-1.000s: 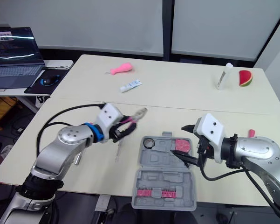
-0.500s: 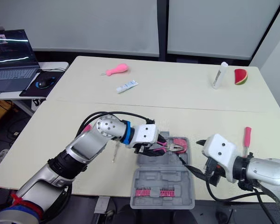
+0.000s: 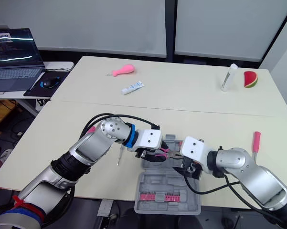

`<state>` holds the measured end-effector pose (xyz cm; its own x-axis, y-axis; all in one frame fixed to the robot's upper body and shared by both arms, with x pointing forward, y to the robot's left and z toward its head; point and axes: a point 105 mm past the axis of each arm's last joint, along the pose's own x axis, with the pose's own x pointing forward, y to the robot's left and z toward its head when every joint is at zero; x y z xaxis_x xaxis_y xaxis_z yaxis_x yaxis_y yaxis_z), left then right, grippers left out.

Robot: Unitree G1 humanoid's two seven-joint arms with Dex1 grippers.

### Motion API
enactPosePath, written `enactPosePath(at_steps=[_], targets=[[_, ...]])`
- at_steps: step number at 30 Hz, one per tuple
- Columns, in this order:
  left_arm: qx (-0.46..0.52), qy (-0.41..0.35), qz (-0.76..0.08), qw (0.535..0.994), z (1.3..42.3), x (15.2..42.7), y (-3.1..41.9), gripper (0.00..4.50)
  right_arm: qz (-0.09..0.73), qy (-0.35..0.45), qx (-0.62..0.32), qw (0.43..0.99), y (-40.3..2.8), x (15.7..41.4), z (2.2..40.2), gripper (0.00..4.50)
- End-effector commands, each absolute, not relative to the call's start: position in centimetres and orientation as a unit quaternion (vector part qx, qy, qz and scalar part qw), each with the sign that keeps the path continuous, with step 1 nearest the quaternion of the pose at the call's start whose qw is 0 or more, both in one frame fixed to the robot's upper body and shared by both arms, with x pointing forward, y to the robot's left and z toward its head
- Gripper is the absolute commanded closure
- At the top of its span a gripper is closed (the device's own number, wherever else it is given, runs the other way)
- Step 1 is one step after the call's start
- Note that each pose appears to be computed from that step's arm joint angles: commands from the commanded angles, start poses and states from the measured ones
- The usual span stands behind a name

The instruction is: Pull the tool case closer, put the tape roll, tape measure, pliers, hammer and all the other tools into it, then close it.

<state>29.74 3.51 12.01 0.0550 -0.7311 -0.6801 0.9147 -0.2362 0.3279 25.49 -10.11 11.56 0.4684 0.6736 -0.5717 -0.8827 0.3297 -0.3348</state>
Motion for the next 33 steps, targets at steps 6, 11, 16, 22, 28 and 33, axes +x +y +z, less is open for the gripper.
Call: enactPosePath(at_steps=[6, 11, 16, 22, 28, 33], targets=[[0.407, 0.092, -0.679, 0.603, 13.2, 29.5, 3.4, 2.02, 0.511, 0.135, -0.337, 0.779, -8.4, 26.3, 11.9, 0.18], [0.406, 0.092, -0.679, 0.605, 13.3, 29.5, 3.4, 2.02, 0.513, 0.131, -0.344, 0.775, -8.2, 26.5, 11.7, 1.63], [0.4, 0.096, -0.678, 0.609, 13.3, 29.7, 3.5, 2.02, 0.513, 0.131, -0.362, 0.767, -8.4, 26.5, 11.4, 2.77], [0.394, 0.099, -0.677, 0.613, 13.3, 29.7, 3.6, 2.02, 0.516, 0.12, -0.363, 0.767, -8.1, 26.5, 12.0, 3.24], [0.391, 0.106, -0.689, 0.6, 12.7, 29.2, 4.2, 1.67, 0.519, 0.112, -0.358, 0.768, -8.1, 26.4, 12.8, 3.24], [0.381, 0.094, -0.676, 0.624, 13.5, 30.0, 5.5, 0.15, 0.522, 0.107, -0.355, 0.768, -8.3, 26.1, 13.5, 3.24]])
